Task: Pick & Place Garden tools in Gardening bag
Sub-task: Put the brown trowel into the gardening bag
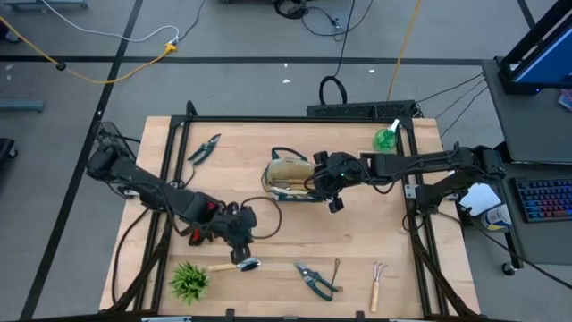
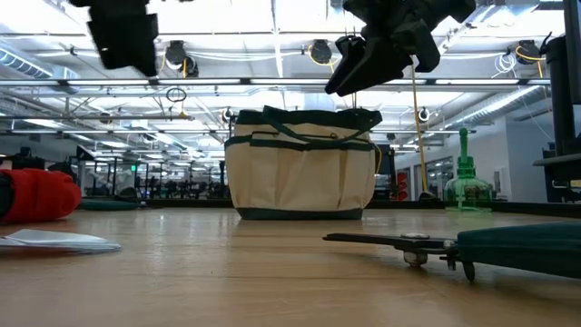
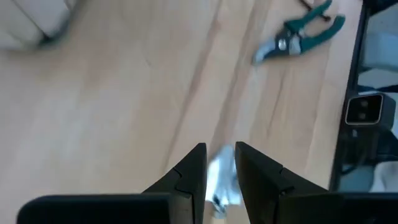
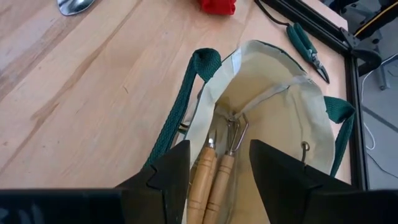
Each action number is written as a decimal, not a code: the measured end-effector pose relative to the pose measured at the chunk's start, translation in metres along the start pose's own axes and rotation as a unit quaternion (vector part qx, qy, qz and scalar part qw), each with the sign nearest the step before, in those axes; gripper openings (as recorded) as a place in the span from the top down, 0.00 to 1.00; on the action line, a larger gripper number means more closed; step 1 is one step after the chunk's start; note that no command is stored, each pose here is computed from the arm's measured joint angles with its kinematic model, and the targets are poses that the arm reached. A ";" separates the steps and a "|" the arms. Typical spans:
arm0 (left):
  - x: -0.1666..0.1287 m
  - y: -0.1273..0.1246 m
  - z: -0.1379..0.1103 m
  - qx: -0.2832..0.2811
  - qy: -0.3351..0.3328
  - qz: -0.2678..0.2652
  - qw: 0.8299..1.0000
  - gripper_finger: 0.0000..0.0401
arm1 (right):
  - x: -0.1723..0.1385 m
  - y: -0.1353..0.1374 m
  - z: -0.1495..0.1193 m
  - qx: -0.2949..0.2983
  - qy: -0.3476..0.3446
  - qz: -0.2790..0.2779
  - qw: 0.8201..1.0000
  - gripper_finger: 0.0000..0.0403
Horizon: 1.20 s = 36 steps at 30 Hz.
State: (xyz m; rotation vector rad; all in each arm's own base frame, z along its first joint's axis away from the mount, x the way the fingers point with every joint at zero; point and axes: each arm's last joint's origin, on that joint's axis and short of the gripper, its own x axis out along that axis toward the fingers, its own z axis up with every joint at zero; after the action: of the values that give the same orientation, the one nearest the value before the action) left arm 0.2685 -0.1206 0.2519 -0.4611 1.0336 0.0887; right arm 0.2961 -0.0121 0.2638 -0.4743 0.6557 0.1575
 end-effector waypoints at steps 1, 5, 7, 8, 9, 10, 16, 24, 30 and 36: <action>0.003 -0.003 -0.003 -0.003 0.013 -0.004 1.000 0.78 | 0.000 0.000 0.000 0.000 0.000 0.000 1.000 0.60; 0.016 -0.013 -0.016 -0.006 0.070 -0.026 0.997 0.78 | 0.000 0.000 0.000 0.003 0.000 0.000 1.000 0.60; 0.020 -0.016 -0.020 -0.015 0.096 -0.039 0.994 0.78 | 0.000 0.000 0.000 0.003 0.000 0.000 1.000 0.60; 0.021 -0.017 -0.022 -0.021 0.106 -0.044 0.993 0.78 | 0.000 0.000 0.000 0.004 0.000 0.000 1.000 0.60; 0.022 -0.018 -0.023 -0.024 0.114 -0.046 0.992 0.78 | 0.000 0.000 0.000 0.004 0.000 0.000 1.000 0.60; 0.022 -0.020 -0.025 -0.023 0.118 -0.048 0.992 0.78 | 0.000 0.000 0.000 0.005 0.000 0.000 1.000 0.60; 0.021 -0.023 -0.034 -0.024 0.129 -0.035 0.991 0.78 | 0.000 0.001 -0.002 0.095 0.010 0.006 0.995 0.60; 0.019 -0.026 -0.045 -0.047 0.150 -0.016 0.988 0.77 | 0.002 0.018 -0.006 0.123 0.043 0.036 0.991 0.60; 0.019 -0.025 -0.046 -0.051 0.151 -0.007 0.987 0.60 | 0.000 0.026 -0.003 0.189 0.042 0.042 0.980 0.60; 0.036 -0.025 -0.052 -0.022 0.163 0.021 0.986 0.47 | -0.022 0.025 0.003 0.200 0.018 0.038 0.979 0.60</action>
State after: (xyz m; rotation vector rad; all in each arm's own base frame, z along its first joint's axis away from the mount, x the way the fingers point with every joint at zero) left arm 0.2524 -0.1697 0.2078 -0.5050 1.3648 0.0755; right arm 0.2733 0.0112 0.2701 -0.0650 0.7219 0.0863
